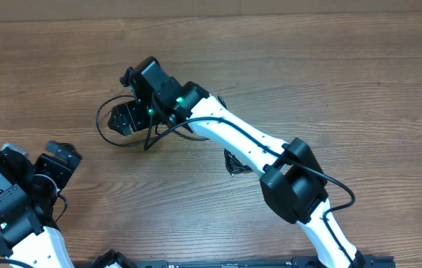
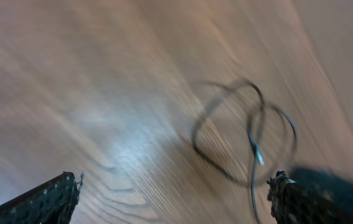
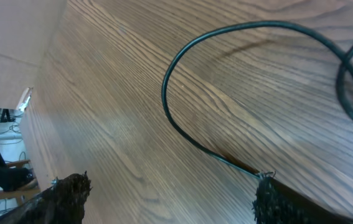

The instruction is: Untangle cables

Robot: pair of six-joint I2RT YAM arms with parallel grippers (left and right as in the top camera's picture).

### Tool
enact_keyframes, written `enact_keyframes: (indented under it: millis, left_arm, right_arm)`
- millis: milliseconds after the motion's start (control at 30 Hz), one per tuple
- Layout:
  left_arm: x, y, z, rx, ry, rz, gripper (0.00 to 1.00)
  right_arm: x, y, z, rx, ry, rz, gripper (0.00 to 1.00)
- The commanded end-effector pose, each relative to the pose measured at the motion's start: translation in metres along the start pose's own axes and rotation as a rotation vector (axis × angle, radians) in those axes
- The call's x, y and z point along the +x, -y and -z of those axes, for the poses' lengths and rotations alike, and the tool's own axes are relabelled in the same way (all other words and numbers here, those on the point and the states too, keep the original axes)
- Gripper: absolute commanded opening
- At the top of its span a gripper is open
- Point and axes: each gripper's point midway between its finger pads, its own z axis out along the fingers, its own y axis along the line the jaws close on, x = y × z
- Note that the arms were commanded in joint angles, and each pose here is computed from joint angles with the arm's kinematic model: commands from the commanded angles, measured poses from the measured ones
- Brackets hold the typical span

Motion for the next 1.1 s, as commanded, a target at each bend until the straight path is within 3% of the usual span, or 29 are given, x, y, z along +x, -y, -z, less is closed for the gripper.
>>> enact_keyframes:
  millis: [0,167,233,400,633,833,1000,1067]
  left_arm:
    - [0.009,0.038,0.009,0.220,-0.036,-0.269,1.00]
    - [0.012,0.047,0.011,0.274,-0.041,-0.323,0.95]
    - [0.009,0.043,0.010,0.250,-0.029,-0.320,0.98]
    - [-0.001,0.019,0.006,0.097,0.000,-0.219,0.99]
    - [0.001,0.017,0.005,0.088,-0.009,-0.212,1.00]
    - [0.001,0.017,0.005,0.087,-0.009,-0.208,0.99]
    - [0.002,0.017,0.005,0.087,-0.011,-0.207,1.00]
    - [0.003,0.016,0.005,0.085,-0.015,-0.205,1.00]
  right_arm:
    - [-0.004,-0.007,-0.008,-0.022,0.015,0.005,0.85]
    - [0.005,-0.005,-0.022,-0.021,-0.005,0.020,0.84]
    - [0.009,0.004,-0.026,0.021,-0.011,0.030,0.84]
    - [-0.004,0.066,-0.011,0.274,0.045,-0.032,0.84]
    - [0.002,0.151,0.033,0.395,-0.044,-0.176,0.78]
    - [0.043,0.159,0.047,0.328,-0.277,0.018,0.76]
    - [0.061,0.159,0.047,0.331,-0.361,0.124,0.75]
    - [0.066,0.169,0.045,0.401,-0.375,0.151,0.69]
